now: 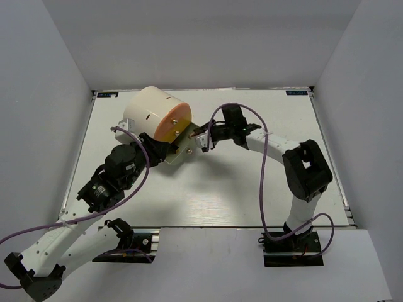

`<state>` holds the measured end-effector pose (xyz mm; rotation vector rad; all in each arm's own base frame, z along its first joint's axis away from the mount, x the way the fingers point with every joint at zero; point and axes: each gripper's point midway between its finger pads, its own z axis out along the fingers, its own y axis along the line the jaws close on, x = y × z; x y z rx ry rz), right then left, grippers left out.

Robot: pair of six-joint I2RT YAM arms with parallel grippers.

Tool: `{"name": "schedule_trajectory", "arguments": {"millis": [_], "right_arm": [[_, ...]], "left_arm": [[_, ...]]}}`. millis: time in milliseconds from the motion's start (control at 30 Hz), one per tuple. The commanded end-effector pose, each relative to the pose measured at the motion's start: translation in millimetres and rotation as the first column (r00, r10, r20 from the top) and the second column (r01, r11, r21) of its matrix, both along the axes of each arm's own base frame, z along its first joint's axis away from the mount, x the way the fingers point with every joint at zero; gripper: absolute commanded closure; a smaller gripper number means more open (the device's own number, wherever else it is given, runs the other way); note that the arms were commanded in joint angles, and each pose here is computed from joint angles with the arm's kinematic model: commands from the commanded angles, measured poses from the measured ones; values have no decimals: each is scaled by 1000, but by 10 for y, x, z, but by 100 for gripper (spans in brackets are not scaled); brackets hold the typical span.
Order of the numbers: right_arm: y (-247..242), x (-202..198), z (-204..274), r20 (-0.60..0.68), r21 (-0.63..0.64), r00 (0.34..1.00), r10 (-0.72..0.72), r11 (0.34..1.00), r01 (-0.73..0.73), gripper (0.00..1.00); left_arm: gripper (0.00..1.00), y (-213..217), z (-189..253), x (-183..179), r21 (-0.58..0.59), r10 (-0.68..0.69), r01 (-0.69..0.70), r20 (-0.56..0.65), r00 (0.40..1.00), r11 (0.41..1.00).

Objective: Organize the makeup

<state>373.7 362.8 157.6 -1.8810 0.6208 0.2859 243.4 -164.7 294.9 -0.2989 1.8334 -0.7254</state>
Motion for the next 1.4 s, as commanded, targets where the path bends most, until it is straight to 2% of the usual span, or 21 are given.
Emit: {"name": "schedule_trajectory", "arguments": {"millis": [0, 233, 300, 333, 400, 433, 467, 567, 633, 767, 800, 867, 900, 933, 1000, 1067, 1133, 1200, 1267, 1300, 1367], "right_arm": [[237, 126, 365, 232, 41, 972, 35, 998, -46, 100], [460, -5, 292, 269, 22, 960, 71, 997, -80, 99], [470, -39, 241, 254, 13, 964, 76, 997, -82, 85], [475, -63, 226, 248, 10, 965, 81, 996, -86, 70], [453, -89, 199, 235, 7, 969, 79, 996, -84, 55], [436, -87, 193, 234, 8, 969, 77, 997, -81, 42], [423, -82, 222, 232, 15, 970, 67, 997, -73, 42], [413, -87, 394, 183, 88, 983, 17, 996, -34, 43], [394, -53, 514, 117, 134, 992, -37, 991, 21, 49], [298, -67, 769, -33, 207, 991, -130, 969, 134, 84], [263, -47, 764, -74, 212, 984, -164, 961, 176, 99], [144, 30, 990, -381, 324, 879, -288, 849, 418, 100], [-2, 213, 1031, -502, 331, 770, -394, 735, 591, 100], [-54, 233, 931, -683, 222, 615, -395, 689, 690, 100], [-51, 159, 752, -826, 53, 419, -376, 689, 723, 100], [-124, 49, 386, -898, -181, 158, -412, 671, 719, 100], [-97, -94, 156, -902, -288, 47, -430, 679, 675, 100], [-159, -157, -69, -878, -399, -90, -470, 617, 678, 100], [-204, -158, -292, -849, -472, -177, -498, 562, 679, 100], [-257, -135, -446, -820, -519, -236, -522, 503, 691, 100], [-245, -156, -549, -804, -535, -243, -542, 482, 694, 100]], "left_arm": [[51, 49, -29, -10, 6, 19, -19, 0, 1000, 1000], [51, 52, -52, -7, 3, 23, -23, 1, 1000, 1000], [51, 60, -60, -3, 11, 27, -27, -2, 1000, 1000], [51, 68, -52, -8, 9, 29, -29, -1, 1000, 1000], [51, 70, -54, -11, 8, 29, -29, 0, 1000, 1000], [51, 73, -74, -15, 8, 29, -29, -3, 1000, 1000], [51, 73, -70, -15, 6, 29, -29, -1, 1000, 1000], [51, 63, -69, -3, 6, 29, -29, 2, 1000, 1000], [51, 54, -73, 10, 13, 28, -28, 0, 1000, 1000], [51, 67, -76, 35, 16, 36, -36, -1, 999, 999], [51, 58, -63, 36, 16, 31, -31, 4, 1000, 999], [51, 42, -67, 49, 18, 27, -27, 4, 1000, 999], [51, 41, -55, 55, 19, 28, -29, 6, 1000, 999], [51, 41, -52, 59, 21, 30, -30, 6, 1000, 999], [51, 33, -60, 70, 27, 29, -29, 4, 1000, 999], [51, 39, -61, 77, 31, 33, -33, 5, 999, 999], [51, 46, -52, 92, 35, 39, -39, 9, 999, 999], [50, 45, -60, 103, 44, 41, -41, 7, 999, 998], [50, 46, -58, 105, 50, 42, -42, 1, 999, 998], [50, 49, -42, 101, 45, 43, -43, 4, 999, 998], [50, 59, -50, 96, 45, 46, -46, 2, 999, 998]]}}
